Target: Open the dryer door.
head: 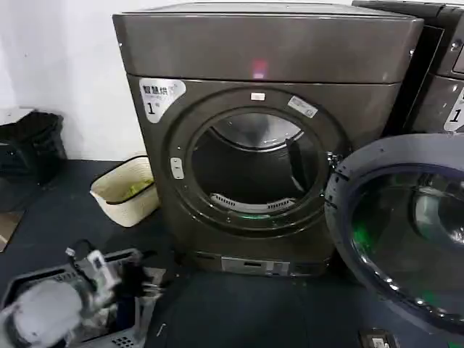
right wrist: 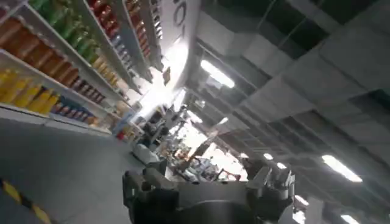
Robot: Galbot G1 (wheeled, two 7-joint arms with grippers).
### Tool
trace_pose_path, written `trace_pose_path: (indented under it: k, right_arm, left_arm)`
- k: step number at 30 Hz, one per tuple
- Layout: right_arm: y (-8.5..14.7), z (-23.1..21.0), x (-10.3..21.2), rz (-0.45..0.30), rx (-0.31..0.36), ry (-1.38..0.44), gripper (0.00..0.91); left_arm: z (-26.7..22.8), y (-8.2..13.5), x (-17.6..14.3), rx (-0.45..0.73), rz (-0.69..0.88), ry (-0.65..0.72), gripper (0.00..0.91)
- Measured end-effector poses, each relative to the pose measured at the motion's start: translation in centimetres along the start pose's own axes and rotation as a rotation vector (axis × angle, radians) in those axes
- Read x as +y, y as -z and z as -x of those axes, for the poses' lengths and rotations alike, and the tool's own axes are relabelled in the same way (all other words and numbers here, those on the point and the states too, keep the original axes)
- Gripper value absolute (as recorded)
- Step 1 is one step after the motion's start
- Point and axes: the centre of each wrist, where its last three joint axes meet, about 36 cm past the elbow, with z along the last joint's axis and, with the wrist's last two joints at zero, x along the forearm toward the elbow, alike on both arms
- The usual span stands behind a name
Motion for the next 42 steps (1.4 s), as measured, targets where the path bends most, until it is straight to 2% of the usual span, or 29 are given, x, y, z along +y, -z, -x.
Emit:
trace_pose_path:
  k: [3, 10, 16, 20, 25, 32, 38, 42]
  right_arm:
    - [-0.2, 0.4, 1.2, 0.012, 0.008, 0.024, 0.907]
    - [-0.7, 0.1, 3.3, 0.040, 0.016, 0.073, 0.907]
    - [-1.3, 0.2, 2.5, 0.054, 0.006, 0.070, 0.907]
    - [-1.6, 0.2, 1.8, 0.059, -0.002, 0.068, 0.907]
    - [-1.9, -0.1, 1.5, 0.087, -0.012, 0.078, 0.907]
    - [-2.1, -0.2, 1.7, 0.156, -0.034, 0.069, 0.907]
    - [-2.4, -0.5, 1.8, 0.164, -0.029, 0.070, 0.907]
    - [-2.6, -0.6, 1.8, 0.161, -0.013, 0.062, 0.907]
  left_arm:
    - [-0.5, -0.4, 2.0, 0.118, -0.113, 0.019, 0.907]
    - [-1.0, -2.5, 6.3, 0.214, -0.391, 0.048, 0.907]
    - [-1.3, -3.3, 8.0, 0.271, -0.675, 0.079, 0.907]
    - [-1.5, -3.4, 9.0, 0.349, -0.906, 0.123, 0.907]
    - [-1.1, -5.2, 10.4, 0.460, -1.146, 0.148, 0.907]
    - [-1.0, -8.7, 13.6, 0.502, -1.359, 0.174, 0.907]
    - [-1.3, -11.1, 15.6, 0.507, -1.445, 0.226, 0.907]
    - [-1.4, -11.9, 16.1, 0.513, -1.465, 0.244, 0.907]
